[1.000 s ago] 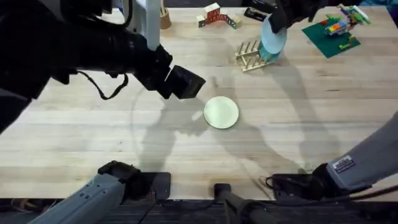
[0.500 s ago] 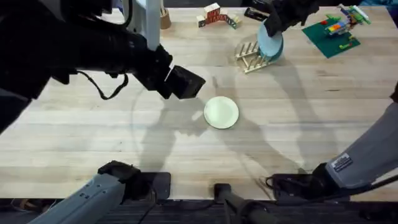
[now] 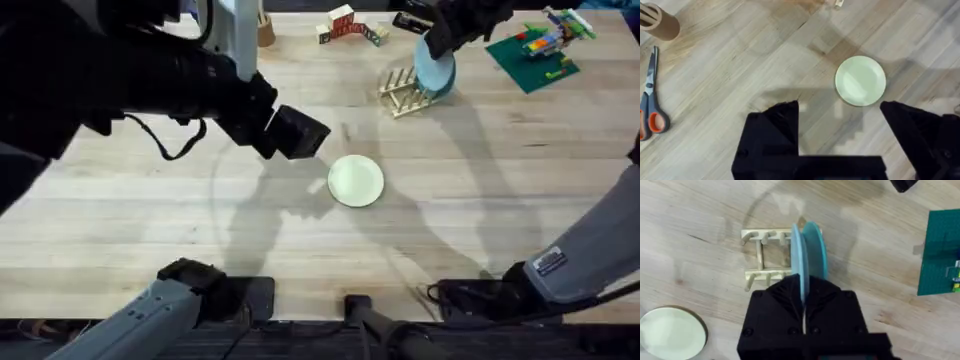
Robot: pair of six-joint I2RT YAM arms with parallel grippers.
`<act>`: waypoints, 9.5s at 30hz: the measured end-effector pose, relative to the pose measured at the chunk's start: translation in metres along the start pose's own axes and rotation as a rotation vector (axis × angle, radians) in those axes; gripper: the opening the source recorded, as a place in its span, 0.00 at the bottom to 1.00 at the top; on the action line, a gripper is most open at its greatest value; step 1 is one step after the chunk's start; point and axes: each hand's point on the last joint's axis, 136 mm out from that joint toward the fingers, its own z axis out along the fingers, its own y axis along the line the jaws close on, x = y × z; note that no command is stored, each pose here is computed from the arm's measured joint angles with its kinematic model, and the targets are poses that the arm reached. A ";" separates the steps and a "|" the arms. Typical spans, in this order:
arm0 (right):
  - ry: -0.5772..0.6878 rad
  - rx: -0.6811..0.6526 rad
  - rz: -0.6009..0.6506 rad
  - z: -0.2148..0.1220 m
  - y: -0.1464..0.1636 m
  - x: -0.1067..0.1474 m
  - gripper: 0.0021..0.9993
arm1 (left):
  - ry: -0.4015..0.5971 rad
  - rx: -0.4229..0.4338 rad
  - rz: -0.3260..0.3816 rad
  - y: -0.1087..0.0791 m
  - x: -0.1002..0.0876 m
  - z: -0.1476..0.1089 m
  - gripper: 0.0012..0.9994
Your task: Pick up the plates from the table one by one and place each into a slot on the dish rack.
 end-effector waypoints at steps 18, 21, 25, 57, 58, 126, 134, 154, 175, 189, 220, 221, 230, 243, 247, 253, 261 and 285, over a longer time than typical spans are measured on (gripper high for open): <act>0.007 -0.001 -0.001 -0.001 0.000 0.001 0.20 | 0.000 0.000 0.000 0.000 0.000 0.000 1.00; 0.005 -0.002 -0.005 -0.010 0.001 -0.001 0.20 | 0.000 0.000 0.000 0.000 0.000 0.000 1.00; -0.018 -0.003 -0.015 -0.035 0.006 -0.008 0.22 | 0.000 0.000 0.000 0.000 0.000 0.000 1.00; -0.170 -0.139 0.118 -0.157 0.067 0.171 1.00 | 0.047 0.017 -0.053 -0.004 0.012 0.000 0.76; -0.157 -0.151 0.126 -0.153 0.070 0.175 1.00 | 0.047 0.018 -0.055 -0.005 0.012 0.000 0.61; -0.070 -0.245 0.192 -0.136 0.086 0.180 1.00 | 0.110 0.844 -0.627 -0.047 0.098 0.167 0.04; -0.070 -0.247 0.192 -0.136 0.087 0.180 1.00 | 0.110 0.826 -0.646 -0.042 0.098 0.175 0.04; -0.070 -0.247 0.192 -0.136 0.087 0.180 1.00 | 0.171 0.854 -0.789 -0.044 0.099 0.183 0.04; -0.070 -0.247 0.192 -0.136 0.087 0.180 1.00 | 0.203 0.799 -0.812 -0.041 0.099 0.184 0.04; -0.071 -0.247 0.192 -0.136 0.087 0.180 1.00 | 0.004 0.660 -0.624 -0.031 0.042 0.122 0.04; -0.083 -0.246 0.191 -0.136 0.086 0.177 1.00 | 0.145 0.660 -0.424 -0.031 0.054 0.150 0.04; -0.083 -0.246 0.191 -0.136 0.086 0.177 1.00 | 0.150 0.668 -0.414 -0.033 0.056 0.152 0.04; -0.083 -0.246 0.191 -0.136 0.086 0.177 1.00 | 0.172 0.697 -0.374 -0.040 0.065 0.164 0.04; -0.083 -0.246 0.191 -0.136 0.086 0.177 1.00 | 0.234 0.739 -0.382 -0.050 0.085 0.194 0.04; -0.083 -0.246 0.192 -0.136 0.086 0.177 1.00 | 0.222 0.765 -0.391 -0.052 0.083 0.196 0.04; -0.083 -0.246 0.191 -0.136 0.086 0.177 1.00 | 0.215 0.816 -0.423 -0.055 0.082 0.201 0.04; -0.083 -0.246 0.192 -0.136 0.086 0.177 1.00 | 0.211 0.830 -0.431 -0.056 0.082 0.201 0.04; -0.104 -0.406 0.454 -0.121 0.115 0.203 1.00 | 0.206 0.831 -0.421 -0.056 0.082 0.201 0.04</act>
